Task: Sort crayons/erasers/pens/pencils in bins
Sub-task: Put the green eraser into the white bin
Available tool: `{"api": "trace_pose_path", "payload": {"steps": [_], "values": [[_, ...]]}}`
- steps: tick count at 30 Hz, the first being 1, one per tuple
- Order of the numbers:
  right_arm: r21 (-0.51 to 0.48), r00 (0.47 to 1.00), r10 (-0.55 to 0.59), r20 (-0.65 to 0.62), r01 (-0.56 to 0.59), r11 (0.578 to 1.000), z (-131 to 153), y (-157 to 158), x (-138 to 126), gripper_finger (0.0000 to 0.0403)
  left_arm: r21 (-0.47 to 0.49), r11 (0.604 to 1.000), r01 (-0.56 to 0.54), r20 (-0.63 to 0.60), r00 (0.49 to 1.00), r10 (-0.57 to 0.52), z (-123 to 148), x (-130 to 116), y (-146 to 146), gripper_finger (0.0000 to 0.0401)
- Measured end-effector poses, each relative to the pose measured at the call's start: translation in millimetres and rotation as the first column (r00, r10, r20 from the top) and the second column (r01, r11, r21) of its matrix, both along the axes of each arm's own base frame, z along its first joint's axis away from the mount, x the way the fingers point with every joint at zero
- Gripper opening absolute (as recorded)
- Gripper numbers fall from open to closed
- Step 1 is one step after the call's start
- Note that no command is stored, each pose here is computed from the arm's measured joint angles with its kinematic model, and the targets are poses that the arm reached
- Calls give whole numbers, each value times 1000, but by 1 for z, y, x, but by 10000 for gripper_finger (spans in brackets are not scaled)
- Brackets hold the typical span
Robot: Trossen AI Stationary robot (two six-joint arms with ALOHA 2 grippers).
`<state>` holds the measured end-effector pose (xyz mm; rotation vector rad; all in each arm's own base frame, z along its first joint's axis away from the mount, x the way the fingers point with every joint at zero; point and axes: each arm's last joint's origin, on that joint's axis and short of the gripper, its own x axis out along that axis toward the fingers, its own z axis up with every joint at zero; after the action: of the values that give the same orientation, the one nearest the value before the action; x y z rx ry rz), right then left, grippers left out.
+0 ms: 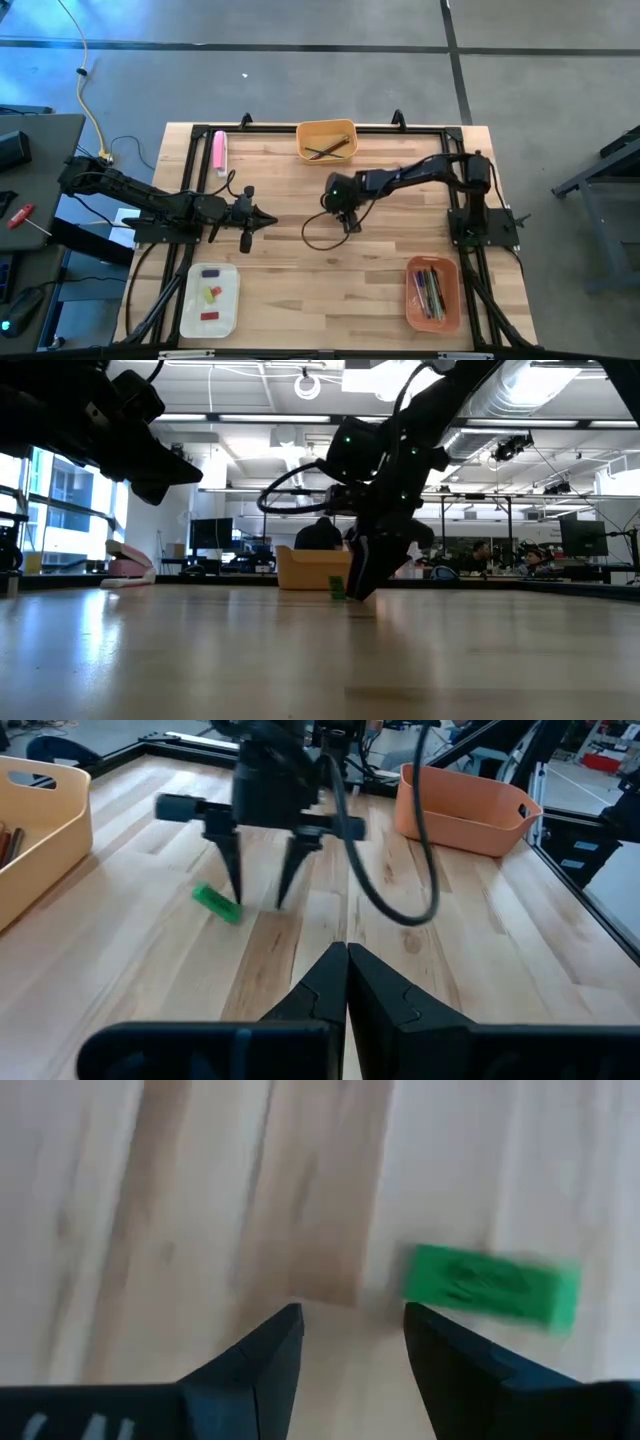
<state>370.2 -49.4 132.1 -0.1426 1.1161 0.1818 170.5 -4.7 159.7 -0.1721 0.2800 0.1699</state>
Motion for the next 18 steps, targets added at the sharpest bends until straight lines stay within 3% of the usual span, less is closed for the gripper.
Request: {"api": "trace_pose_path", "payload": {"steps": [4,8,11,15,18], "values": [[13,988,-154,12,153,988,1,6,3,175,-1,1000,0,0,1000,0,0,0,0,0],[46,947,-322,9,321,946,1,4,4,186,-9,1000,-3,2,1000,3,0,0,0,0],[60,889,-458,6,456,888,1,3,4,196,-11,1000,-3,2,1000,3,0,0,0,0],[168,762,-648,-2,639,751,2,-1,6,205,-10,1000,-3,2,1000,3,0,0,0,0],[225,739,-674,15,654,722,5,-1,10,207,-11,1000,-3,2,1000,3,0,0,0,0]]}}
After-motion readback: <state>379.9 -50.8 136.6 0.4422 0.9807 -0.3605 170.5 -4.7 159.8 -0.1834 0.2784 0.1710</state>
